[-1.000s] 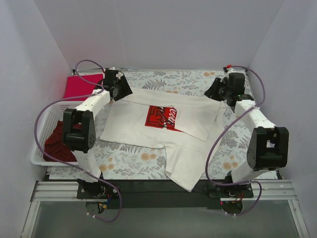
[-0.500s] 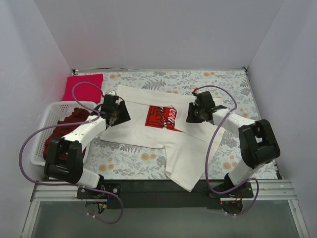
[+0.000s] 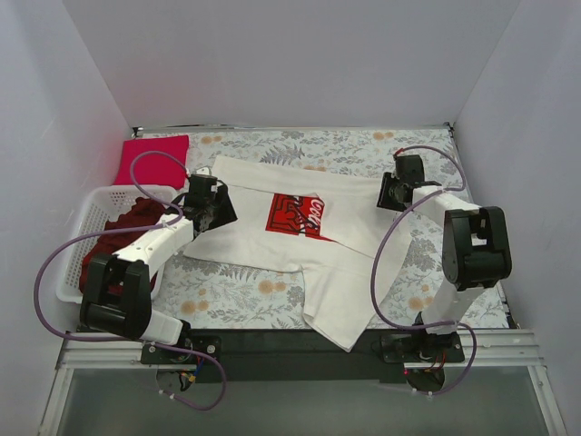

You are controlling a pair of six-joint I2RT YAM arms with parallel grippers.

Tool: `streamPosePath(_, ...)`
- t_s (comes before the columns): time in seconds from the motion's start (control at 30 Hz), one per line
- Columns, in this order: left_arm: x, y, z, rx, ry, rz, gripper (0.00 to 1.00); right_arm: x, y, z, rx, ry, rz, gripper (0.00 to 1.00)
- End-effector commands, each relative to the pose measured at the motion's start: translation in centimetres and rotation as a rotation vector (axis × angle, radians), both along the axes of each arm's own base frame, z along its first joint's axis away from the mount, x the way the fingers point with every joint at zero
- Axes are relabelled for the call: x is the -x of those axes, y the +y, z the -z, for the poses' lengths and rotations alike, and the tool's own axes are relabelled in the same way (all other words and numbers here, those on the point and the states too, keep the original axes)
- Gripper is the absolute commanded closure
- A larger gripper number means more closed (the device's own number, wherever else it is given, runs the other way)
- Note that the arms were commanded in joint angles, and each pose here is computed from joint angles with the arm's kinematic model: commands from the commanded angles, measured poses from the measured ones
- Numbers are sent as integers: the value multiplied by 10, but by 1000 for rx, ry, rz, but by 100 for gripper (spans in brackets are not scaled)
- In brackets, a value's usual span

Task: Fold and stack the t-shirts
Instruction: Fold the tshirt

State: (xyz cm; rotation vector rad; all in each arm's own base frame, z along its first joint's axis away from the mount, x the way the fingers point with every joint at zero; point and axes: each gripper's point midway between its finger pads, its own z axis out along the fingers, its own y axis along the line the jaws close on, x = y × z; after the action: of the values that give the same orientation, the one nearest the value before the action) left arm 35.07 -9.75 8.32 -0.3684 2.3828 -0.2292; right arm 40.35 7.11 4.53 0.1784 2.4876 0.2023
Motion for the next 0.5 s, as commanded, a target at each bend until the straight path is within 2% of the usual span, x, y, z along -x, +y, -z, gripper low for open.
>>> streamPosePath(0.0, -5, 4, -13, -13, -52, -10, 44, -37, -19, -8, 29, -70, 34, 59)
streamPosePath(0.27, -5, 5, 1, -23, -15, -17, 44, -97, -50, 21, 73, -70, 56, 59)
streamPosePath(0.47, -4, 6, 12, -34, 16, -21, 44, -157, -68, 12, 63, -129, 22, 59)
